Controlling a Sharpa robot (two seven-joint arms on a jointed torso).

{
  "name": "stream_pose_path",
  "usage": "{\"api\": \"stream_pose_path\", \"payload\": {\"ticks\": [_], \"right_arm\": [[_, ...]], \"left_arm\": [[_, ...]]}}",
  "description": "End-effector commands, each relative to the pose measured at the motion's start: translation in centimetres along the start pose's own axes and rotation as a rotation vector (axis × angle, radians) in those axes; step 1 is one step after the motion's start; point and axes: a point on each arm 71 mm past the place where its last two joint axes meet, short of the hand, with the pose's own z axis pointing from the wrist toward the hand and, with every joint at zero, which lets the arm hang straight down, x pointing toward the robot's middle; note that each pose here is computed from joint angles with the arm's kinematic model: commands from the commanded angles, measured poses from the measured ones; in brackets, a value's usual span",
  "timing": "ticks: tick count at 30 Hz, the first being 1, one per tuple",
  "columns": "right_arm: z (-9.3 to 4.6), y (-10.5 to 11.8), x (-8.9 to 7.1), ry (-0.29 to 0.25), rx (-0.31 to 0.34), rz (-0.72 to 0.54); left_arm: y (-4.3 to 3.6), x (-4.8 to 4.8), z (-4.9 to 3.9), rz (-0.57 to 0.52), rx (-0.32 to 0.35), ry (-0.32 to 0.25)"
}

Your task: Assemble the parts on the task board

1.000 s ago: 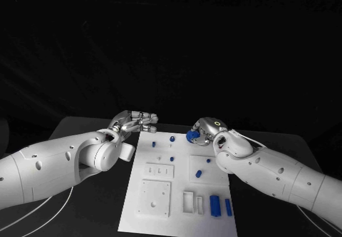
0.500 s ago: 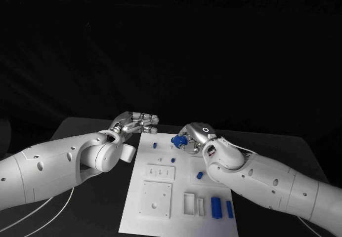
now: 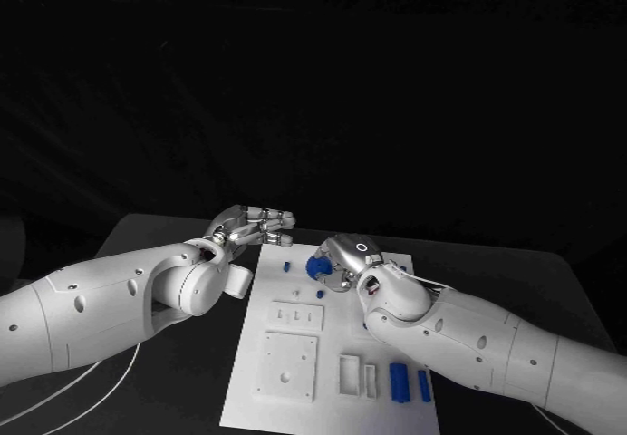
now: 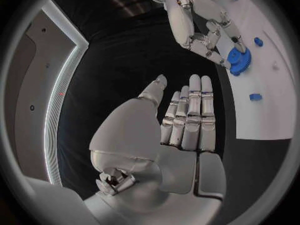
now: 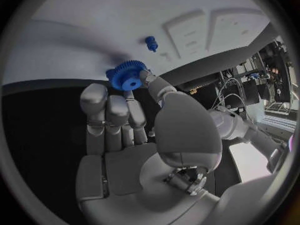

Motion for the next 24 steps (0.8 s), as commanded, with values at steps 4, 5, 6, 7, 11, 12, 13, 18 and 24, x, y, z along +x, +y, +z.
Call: {"api": "stream_pose_path", "payload": {"ticks": [4, 5, 6, 7, 11, 12, 13, 18, 24], "right_arm": [[0.5, 0.3, 0.4, -0.030, -0.005, -0.008], [0.6, 0.3, 0.4, -0.031, -0.003, -0.008], [0.6, 0.3, 0.5, -0.031, -0.001, -0.007], [0.7, 0.3, 0.6, -0.031, 0.000, -0.007], [0.9, 0.4, 0.8, -0.027, 0.005, -0.007], [0.9, 0.4, 0.8, -0.025, 0.005, -0.007], [0.9, 0.4, 0.9, -0.022, 0.006, -0.007], [1.1, 0.7, 1.2, -0.001, 0.004, -0.004], [1.2, 1.1, 1.5, 0.011, -0.002, 0.002]], "left_arm": [[-0.15, 0.46, 0.14, 0.000, 0.010, 0.015], [-0.15, 0.49, 0.15, 0.000, 0.010, 0.015], [-0.15, 0.50, 0.16, 0.000, 0.010, 0.015], [-0.15, 0.51, 0.16, 0.000, 0.010, 0.015], [-0.16, 0.53, 0.17, 0.000, 0.011, 0.015], [-0.16, 0.55, 0.18, 0.000, 0.011, 0.016], [-0.17, 0.56, 0.18, 0.000, 0.012, 0.016], [-0.18, 0.70, 0.23, -0.001, 0.012, 0.019], [-0.18, 0.73, 0.26, -0.001, 0.012, 0.020]]}}
